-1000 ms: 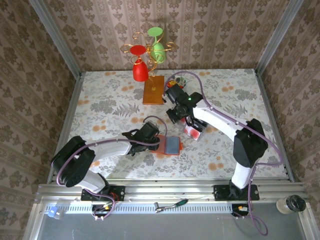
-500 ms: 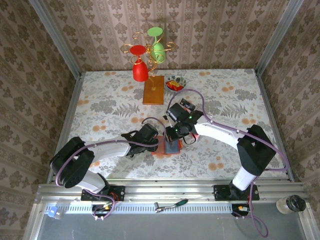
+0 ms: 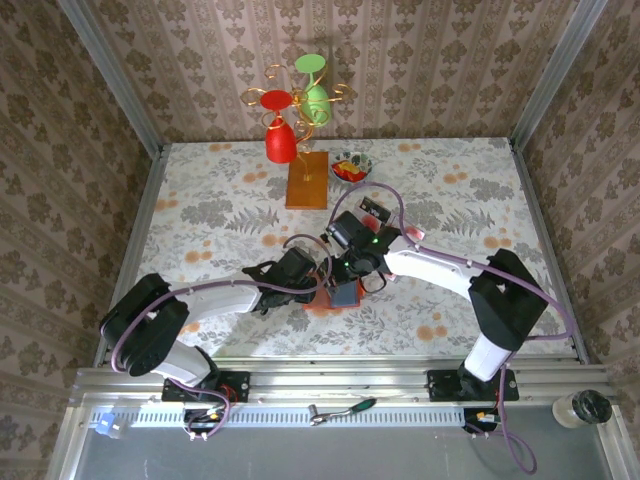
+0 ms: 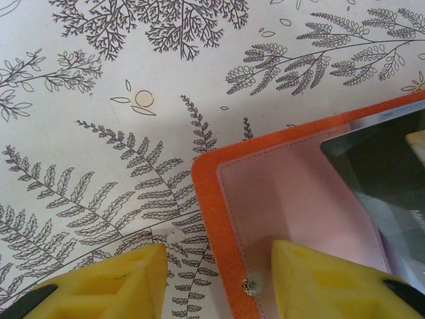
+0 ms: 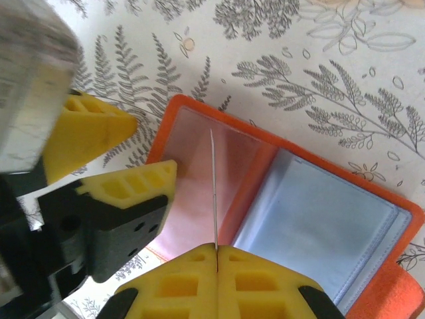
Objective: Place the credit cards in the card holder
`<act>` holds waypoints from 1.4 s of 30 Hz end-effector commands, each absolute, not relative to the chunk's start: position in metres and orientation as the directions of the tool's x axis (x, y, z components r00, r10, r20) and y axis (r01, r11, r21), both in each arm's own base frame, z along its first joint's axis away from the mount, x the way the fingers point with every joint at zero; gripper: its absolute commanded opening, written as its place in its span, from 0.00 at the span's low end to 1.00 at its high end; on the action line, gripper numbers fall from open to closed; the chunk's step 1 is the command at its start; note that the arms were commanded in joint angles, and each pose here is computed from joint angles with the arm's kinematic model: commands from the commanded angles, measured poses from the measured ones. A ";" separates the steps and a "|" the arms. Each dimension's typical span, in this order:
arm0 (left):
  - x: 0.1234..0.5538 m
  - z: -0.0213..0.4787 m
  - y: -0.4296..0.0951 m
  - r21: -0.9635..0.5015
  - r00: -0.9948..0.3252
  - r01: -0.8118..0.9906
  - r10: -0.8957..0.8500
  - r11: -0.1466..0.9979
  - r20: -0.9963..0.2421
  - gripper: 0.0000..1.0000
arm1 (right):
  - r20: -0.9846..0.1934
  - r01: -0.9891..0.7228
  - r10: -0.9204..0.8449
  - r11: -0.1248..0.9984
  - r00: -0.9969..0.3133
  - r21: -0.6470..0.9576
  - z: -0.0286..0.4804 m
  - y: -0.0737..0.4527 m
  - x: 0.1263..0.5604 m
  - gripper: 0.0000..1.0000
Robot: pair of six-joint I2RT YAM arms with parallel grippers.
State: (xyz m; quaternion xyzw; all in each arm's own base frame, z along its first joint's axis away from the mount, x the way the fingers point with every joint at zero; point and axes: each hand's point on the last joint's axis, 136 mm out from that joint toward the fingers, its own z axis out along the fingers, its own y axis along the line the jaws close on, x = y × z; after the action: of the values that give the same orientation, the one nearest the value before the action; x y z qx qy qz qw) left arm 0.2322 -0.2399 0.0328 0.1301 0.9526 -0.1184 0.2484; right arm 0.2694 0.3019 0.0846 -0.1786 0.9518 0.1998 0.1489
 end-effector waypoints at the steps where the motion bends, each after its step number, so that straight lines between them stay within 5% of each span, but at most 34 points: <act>1: 0.237 0.043 -0.236 -0.155 -0.830 0.292 0.170 0.944 -0.531 0.47 | -0.314 -0.373 -0.272 0.869 -0.909 0.325 0.065 0.302 0.264 0.00; 18: 0.225 0.048 -0.241 -0.187 -0.833 0.291 0.153 0.938 -0.532 0.47 | -0.295 -0.325 -0.233 0.890 -0.927 0.321 0.047 0.294 0.260 0.00; 42: 0.215 0.013 -0.231 -0.023 -0.839 0.290 0.243 0.957 -0.487 0.45 | -0.377 -0.265 -0.147 0.922 -0.915 0.284 0.079 0.254 0.282 0.00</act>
State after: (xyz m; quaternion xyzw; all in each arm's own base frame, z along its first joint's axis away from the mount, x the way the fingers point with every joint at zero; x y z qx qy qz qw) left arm 0.2149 -0.2387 0.0194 0.1346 0.9549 -0.0760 0.2536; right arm 0.2808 0.2787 0.0809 -0.1250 0.9576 0.1938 0.1728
